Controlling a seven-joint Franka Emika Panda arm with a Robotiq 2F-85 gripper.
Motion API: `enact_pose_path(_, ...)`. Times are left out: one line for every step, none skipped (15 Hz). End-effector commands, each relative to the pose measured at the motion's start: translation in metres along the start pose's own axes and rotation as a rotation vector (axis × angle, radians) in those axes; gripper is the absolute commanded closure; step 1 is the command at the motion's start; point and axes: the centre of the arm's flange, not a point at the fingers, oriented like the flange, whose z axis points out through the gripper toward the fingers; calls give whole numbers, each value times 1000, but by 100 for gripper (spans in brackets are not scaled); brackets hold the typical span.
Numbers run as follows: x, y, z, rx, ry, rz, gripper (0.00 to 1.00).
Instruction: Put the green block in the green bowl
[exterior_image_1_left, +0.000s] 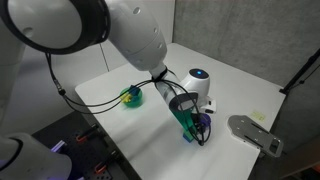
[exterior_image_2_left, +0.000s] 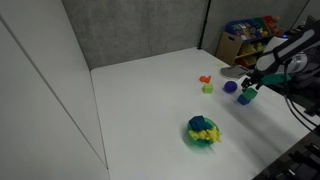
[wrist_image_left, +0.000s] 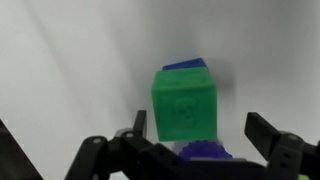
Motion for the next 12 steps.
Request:
enact_pose_path(1,4,15,31,31,-34,0)
enact_pose_path(0,3,18,30,41,-37,25)
enact_pose_path(0,2,19,30,51,-45,27)
enact_pose_path(0,1,20,28,60,-45,34)
enact_pose_path(0,0,20,29,67,-46,44)
enact_pose_path(0,-2,18,24,74,-43,53)
enact_pose_path(1,-5,12,21,85,-43,60)
enact_pose_path(0,-9,4,27,95,-45,67)
enact_pose_path(-1,-16,-7,31,110,-50,68)
enact_pose_path(-2,-25,-17,39,119,-62,69)
enact_pose_path(-3,-34,-27,47,127,-70,69)
enact_pose_path(-4,-45,-38,57,135,-85,69)
